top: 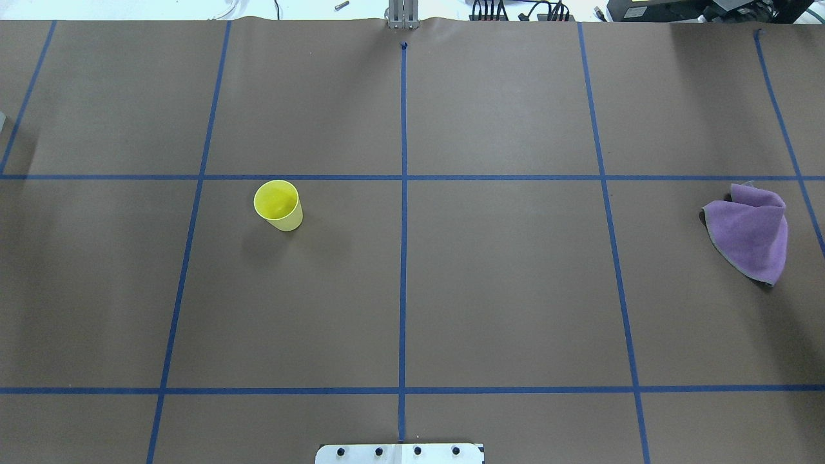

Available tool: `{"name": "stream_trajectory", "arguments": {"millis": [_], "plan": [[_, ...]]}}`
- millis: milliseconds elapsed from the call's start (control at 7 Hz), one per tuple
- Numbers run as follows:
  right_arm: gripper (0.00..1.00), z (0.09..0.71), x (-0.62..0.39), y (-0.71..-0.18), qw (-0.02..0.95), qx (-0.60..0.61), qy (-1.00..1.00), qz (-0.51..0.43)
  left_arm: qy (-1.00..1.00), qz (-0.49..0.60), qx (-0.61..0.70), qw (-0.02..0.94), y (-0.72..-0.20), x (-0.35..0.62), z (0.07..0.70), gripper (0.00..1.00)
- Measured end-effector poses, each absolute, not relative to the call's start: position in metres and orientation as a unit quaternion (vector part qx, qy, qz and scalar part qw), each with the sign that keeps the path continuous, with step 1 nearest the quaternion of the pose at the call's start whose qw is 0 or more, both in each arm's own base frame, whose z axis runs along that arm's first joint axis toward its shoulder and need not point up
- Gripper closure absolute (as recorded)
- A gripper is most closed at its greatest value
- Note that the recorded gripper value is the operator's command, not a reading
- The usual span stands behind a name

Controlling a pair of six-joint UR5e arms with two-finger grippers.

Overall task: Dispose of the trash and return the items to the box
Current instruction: 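Lower the green bowl into the clear bin and release it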

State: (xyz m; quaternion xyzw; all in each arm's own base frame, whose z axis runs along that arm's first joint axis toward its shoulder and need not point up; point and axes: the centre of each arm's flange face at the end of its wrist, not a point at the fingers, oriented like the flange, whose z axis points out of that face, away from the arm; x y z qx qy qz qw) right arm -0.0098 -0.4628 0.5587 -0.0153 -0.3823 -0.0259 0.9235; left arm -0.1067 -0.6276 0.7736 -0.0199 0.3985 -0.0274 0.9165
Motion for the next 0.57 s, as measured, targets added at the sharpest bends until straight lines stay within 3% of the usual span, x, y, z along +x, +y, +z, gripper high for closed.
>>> {"name": "stream_trajectory", "arguments": {"millis": [429, 571], "plan": [[0.00, 0.559, -0.011, -0.463, 0.924, -0.016, -0.380, -0.027, 0.378, -0.028, -0.021, 0.925, -0.599, -0.109, 0.840, 1.00], [0.00, 0.559, -0.012, -0.463, 0.924, -0.016, -0.380, -0.028, 0.375, -0.029, -0.021, 0.926, -0.593, -0.109, 0.850, 0.59]]}}
